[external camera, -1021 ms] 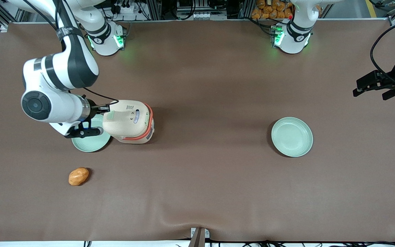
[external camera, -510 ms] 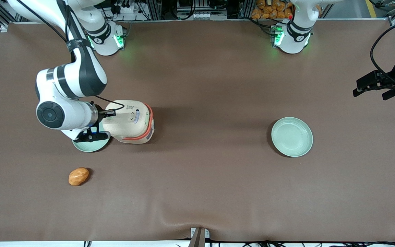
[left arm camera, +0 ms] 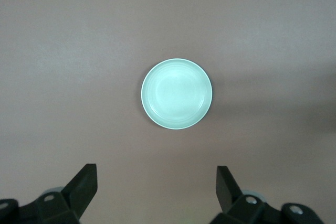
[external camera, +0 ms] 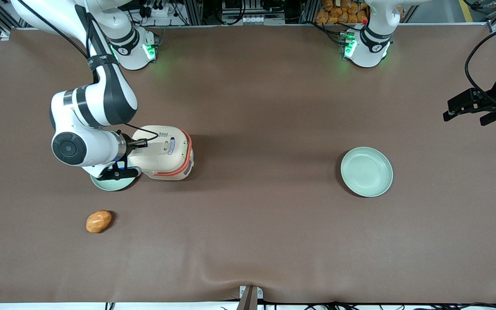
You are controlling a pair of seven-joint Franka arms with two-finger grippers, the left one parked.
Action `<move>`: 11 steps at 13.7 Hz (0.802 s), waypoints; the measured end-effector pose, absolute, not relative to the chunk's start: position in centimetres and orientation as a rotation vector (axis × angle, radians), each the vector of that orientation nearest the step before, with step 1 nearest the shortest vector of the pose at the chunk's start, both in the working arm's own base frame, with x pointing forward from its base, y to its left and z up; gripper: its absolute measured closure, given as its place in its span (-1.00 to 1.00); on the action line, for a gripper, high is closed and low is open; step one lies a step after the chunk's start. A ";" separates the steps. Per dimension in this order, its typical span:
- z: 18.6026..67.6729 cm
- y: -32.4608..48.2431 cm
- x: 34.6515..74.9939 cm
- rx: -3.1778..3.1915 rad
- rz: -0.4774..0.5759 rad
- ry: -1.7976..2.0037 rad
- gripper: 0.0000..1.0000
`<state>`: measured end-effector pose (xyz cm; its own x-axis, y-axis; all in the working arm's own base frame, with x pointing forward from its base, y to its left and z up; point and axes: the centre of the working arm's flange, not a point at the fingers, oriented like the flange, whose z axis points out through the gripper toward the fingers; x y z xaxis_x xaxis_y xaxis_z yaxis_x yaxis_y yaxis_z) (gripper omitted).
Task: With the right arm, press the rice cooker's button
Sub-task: 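Push the closed right gripper fingertips into the rice cooker's lid-release button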
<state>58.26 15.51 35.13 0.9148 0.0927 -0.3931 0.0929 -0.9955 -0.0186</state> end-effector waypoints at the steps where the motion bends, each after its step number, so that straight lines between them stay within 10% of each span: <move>1: 35.0 15.5 58.3 3.074 -0.629 0.149 0.89; 11: 35.6 15.6 58.7 3.080 -0.612 0.150 0.82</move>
